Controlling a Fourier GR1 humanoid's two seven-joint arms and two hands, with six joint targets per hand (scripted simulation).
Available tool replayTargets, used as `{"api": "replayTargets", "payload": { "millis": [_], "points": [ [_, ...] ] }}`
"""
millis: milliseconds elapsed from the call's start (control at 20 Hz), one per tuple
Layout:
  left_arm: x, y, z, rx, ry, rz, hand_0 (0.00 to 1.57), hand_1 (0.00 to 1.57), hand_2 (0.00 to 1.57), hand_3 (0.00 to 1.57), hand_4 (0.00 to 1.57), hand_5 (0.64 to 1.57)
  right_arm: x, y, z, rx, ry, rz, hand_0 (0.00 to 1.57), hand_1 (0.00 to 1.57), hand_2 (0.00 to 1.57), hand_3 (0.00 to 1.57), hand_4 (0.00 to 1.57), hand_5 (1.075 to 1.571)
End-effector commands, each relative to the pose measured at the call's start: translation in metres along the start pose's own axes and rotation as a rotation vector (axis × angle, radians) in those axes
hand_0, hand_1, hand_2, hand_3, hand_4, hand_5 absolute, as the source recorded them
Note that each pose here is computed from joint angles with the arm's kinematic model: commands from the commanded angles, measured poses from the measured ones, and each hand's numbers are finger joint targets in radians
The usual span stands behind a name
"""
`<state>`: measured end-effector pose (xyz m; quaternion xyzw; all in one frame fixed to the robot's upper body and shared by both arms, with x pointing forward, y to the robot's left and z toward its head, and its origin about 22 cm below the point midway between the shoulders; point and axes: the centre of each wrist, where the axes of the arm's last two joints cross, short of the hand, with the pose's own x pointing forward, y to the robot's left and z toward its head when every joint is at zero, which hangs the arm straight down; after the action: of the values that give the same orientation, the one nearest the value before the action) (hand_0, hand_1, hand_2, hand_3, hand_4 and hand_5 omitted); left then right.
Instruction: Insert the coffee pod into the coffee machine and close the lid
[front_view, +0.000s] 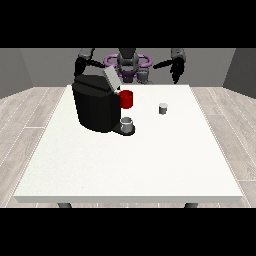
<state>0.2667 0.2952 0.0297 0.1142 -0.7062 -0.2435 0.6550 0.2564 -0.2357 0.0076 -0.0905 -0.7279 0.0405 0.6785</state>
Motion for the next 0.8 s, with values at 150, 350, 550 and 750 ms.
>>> {"api": "replayTargets", "payload": {
  "millis": [150, 350, 550, 750],
  "points": [
    [0.000, 0.051, -0.037, -0.001, 0.071, -0.148, 0.00, 0.00, 0.00, 0.00, 0.00, 1.571, 0.030, 0.016, -0.017, 0.012, -0.073, 0.048, 0.00, 0.00, 0.00, 0.00, 0.00, 1.571],
    [-0.011, 0.053, -0.041, -0.036, 0.145, -0.262, 0.00, 0.00, 0.00, 0.00, 0.00, 1.571, 0.042, 0.024, -0.023, 0.040, -0.113, 0.033, 0.00, 0.00, 0.00, 0.00, 0.00, 1.571],
    [-0.020, 0.078, -0.052, -0.048, 0.194, -0.263, 0.00, 0.00, 0.00, 0.00, 0.00, 1.571, 0.046, 0.055, -0.007, 0.065, -0.091, -0.020, 0.00, 0.00, 0.00, 0.00, 0.00, 1.571],
    [-0.025, 0.076, -0.056, -0.052, 0.150, -0.333, 0.00, 0.00, 0.00, 0.00, 0.00, 1.571, 0.030, 0.024, -0.027, 0.007, -0.120, 0.014, 0.00, 0.00, 0.00, 0.00, 0.00, 1.571]
  ]
}}
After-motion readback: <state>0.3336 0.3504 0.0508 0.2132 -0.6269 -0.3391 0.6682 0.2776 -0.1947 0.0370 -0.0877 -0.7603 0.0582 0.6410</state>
